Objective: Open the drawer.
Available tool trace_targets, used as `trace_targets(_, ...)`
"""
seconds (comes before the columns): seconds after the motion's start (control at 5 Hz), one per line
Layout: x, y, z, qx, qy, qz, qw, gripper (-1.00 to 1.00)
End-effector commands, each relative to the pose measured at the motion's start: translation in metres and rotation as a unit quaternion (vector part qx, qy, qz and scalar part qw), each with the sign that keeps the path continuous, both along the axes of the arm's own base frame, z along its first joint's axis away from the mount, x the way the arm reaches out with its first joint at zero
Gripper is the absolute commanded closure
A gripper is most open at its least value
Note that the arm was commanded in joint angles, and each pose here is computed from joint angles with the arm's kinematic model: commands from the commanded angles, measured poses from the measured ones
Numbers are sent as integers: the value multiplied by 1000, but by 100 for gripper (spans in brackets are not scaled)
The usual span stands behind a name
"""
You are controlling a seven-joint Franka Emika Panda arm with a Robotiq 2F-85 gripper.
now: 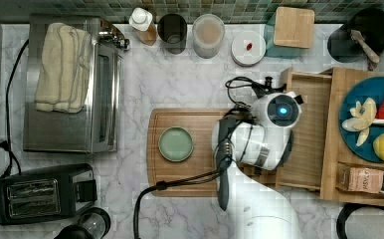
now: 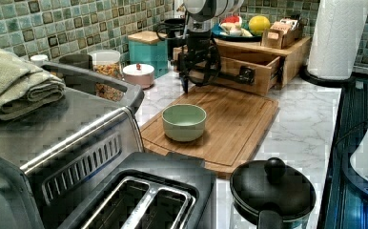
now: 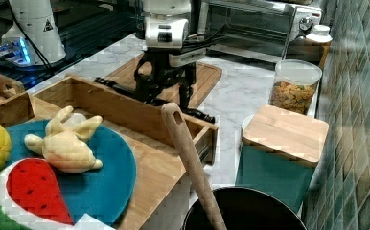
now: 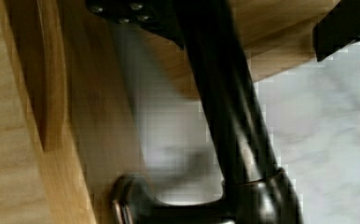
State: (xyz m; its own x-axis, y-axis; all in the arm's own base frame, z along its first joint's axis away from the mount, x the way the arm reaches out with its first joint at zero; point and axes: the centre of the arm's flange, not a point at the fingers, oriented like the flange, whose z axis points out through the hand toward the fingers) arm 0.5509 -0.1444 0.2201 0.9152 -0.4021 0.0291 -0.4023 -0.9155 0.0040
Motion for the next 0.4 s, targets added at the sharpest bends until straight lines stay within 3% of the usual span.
trace_targets(0.2,-12,203,42,29,-13,51,998,-100)
trace_targets(0.4,-12,203,42,29,-13,50,998,-100)
